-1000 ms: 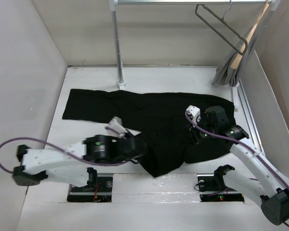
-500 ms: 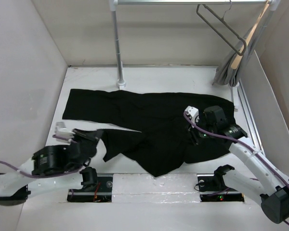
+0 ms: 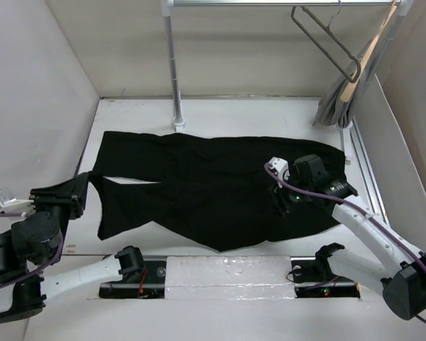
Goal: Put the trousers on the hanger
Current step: Flatten out the trousers at the center of the board.
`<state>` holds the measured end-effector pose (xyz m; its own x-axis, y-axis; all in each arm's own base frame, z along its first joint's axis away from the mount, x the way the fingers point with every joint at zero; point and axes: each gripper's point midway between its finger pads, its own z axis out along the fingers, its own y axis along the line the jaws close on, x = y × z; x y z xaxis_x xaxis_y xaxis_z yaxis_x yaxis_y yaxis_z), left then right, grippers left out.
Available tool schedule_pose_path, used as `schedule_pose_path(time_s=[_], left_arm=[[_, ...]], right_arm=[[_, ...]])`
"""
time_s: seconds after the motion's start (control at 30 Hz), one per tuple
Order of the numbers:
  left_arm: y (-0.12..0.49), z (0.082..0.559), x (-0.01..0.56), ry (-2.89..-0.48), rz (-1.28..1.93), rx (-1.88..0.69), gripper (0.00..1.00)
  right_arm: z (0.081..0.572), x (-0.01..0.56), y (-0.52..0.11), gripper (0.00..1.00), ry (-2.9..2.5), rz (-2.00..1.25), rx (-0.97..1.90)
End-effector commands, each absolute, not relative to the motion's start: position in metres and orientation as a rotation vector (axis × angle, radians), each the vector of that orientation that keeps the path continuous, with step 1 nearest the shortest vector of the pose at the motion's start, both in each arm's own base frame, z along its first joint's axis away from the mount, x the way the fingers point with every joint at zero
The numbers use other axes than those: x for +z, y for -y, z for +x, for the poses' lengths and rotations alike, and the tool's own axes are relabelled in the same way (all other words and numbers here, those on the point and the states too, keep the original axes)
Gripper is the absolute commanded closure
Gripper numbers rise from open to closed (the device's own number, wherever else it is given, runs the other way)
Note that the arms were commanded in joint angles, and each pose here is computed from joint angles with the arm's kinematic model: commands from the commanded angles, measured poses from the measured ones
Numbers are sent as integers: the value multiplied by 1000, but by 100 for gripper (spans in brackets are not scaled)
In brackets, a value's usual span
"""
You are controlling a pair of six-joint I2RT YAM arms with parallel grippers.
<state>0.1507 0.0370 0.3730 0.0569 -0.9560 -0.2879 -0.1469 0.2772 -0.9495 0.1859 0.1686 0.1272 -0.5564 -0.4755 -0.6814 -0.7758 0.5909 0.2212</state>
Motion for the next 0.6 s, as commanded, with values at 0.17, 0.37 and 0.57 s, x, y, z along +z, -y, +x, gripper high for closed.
schedule_pose_path(time_s=[0.17, 0.37, 0.57], left_arm=[[-111, 140, 408, -1071, -1255, -842, 54], [-88, 153, 437, -1199, -1055, -544, 68], [34, 201, 462, -1482, -741, 22, 65]], right_arm=[[207, 147, -177, 29, -2200, -977, 655], [207, 142, -185, 94, -2191, -1000, 681], [220, 161, -187, 100, -2150, -928, 635]])
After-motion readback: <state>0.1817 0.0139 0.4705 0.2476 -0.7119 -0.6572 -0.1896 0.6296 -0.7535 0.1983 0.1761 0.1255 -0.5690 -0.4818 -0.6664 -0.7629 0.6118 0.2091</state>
